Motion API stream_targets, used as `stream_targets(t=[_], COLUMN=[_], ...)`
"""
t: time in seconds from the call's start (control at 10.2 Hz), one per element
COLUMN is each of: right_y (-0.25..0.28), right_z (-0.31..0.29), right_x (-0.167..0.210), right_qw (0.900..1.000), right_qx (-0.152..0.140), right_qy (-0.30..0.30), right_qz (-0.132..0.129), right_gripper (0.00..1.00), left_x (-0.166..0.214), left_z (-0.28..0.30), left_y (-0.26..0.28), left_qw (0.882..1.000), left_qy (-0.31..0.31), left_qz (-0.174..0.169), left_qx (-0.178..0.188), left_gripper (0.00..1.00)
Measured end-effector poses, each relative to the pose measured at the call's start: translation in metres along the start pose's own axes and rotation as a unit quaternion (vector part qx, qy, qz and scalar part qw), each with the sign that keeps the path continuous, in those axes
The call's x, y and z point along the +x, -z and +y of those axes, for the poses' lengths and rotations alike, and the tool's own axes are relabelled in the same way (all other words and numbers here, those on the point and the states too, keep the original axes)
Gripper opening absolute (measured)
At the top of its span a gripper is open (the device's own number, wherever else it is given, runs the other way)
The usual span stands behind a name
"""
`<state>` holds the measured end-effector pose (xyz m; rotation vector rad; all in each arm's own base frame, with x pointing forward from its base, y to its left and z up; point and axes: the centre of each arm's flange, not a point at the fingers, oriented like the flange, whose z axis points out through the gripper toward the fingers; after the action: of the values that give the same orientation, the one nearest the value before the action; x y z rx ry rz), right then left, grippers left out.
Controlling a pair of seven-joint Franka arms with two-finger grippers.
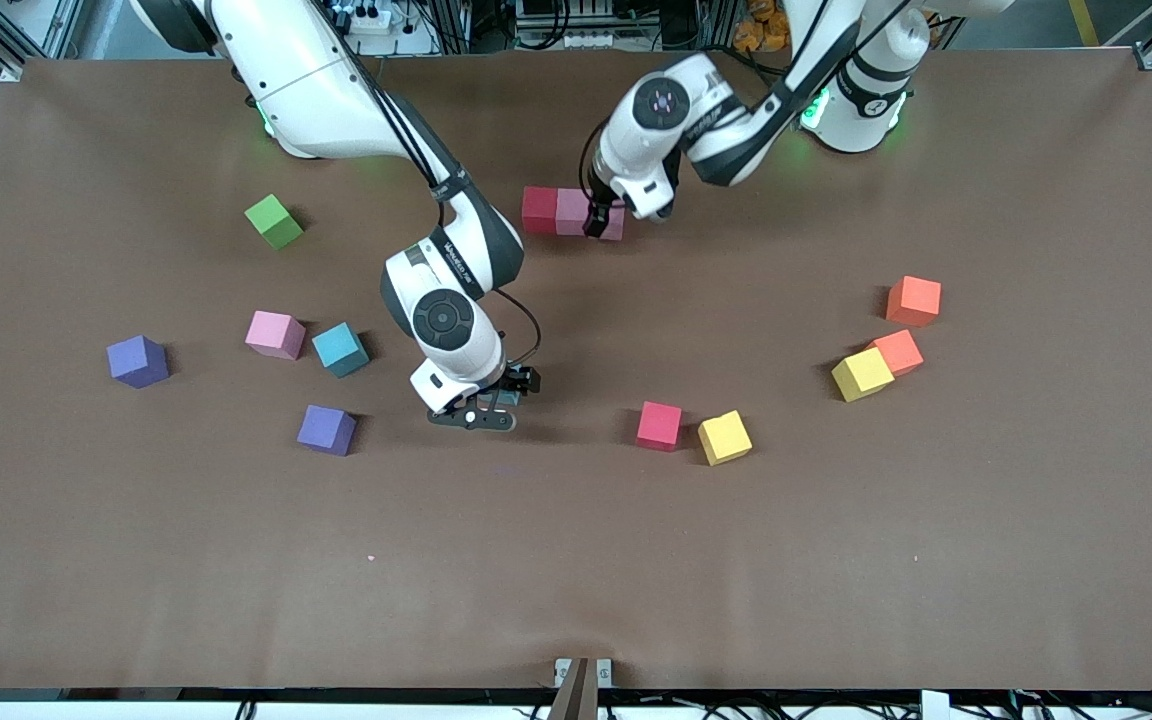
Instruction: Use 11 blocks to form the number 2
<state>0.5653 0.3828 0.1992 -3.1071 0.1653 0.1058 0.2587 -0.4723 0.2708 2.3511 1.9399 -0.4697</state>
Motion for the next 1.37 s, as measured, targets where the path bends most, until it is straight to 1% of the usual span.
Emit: stream_targets(t=[0.1, 0.2, 0.29, 0.39, 0.49, 0.59, 0.69, 0.78, 0.88, 0.98, 1.08, 1.18, 1.27, 1.37], right_y=[-0.001, -0.001, -0.001, -0.002, -0.002, -0.002, -0.002, -0.002, -0.001, 0.003, 0.013, 0.026, 0.037, 0.043], right_z=[0.000, -0.001, -0.002, -0.003, -0.003, -0.003, -0.004, -0.006, -0.013, -0.023, -0.034, -0.047, -0.063, -0.080], right_x=[-0.001, -0.001, -0.002, -0.003, -0.004, -0.004, -0.005, -0.007, -0.012, -0.021, -0.032, -0.045, -0.061, -0.080], right_qw=[1.000, 1.000, 1.000, 1.000, 1.000, 1.000, 1.000, 1.000, 1.000, 1.000, 1.000, 1.000, 1.000, 1.000], right_qx=[0.000, -0.001, -0.001, -0.001, -0.001, -0.001, -0.002, -0.002, -0.003, -0.004, -0.005, -0.004, -0.003, -0.002], right_qy=[0.000, 0.000, 0.001, 0.002, 0.003, 0.003, 0.004, 0.006, 0.012, 0.015, 0.014, 0.011, 0.005, 0.002], right_qz=[-0.001, -0.001, -0.001, -0.002, -0.002, -0.002, -0.002, -0.003, -0.004, -0.007, -0.010, -0.011, -0.010, -0.009], right_gripper=[1.00, 1.00, 0.98, 0.86, 0.71, 0.62, 0.62, 0.62, 0.62, 0.62, 0.62, 0.62, 0.62, 0.62], left_x=[-0.005, -0.005, -0.002, 0.000, 0.006, 0.022, 0.046, 0.071, 0.094, 0.113, 0.125, 0.131, 0.138, 0.153], left_z=[-0.003, 0.001, 0.009, 0.021, 0.039, 0.061, 0.086, 0.110, 0.132, 0.154, 0.176, 0.195, 0.213, 0.230], left_y=[0.026, 0.056, 0.089, 0.123, 0.154, 0.179, 0.199, 0.213, 0.221, 0.220, 0.207, 0.189, 0.168, 0.153], left_qw=[1.000, 0.999, 0.996, 0.990, 0.980, 0.966, 0.947, 0.925, 0.897, 0.864, 0.830, 0.800, 0.768, 0.738], left_qy=[-0.008, -0.019, -0.049, -0.106, -0.174, -0.240, -0.304, -0.367, -0.430, -0.491, -0.542, -0.581, -0.619, -0.653], left_qz=[0.018, 0.044, 0.069, 0.086, 0.092, 0.092, 0.093, 0.093, 0.096, 0.110, 0.131, 0.151, 0.161, 0.160], left_qx=[-0.009, -0.017, -0.019, -0.017, -0.022, -0.029, -0.035, -0.035, -0.032, -0.022, -0.003, 0.017, 0.038, 0.056], left_gripper=[1.00, 1.00, 1.00, 1.00, 1.00, 1.00, 1.00, 1.00, 1.00, 1.00, 1.00, 1.00, 1.00, 1.00])
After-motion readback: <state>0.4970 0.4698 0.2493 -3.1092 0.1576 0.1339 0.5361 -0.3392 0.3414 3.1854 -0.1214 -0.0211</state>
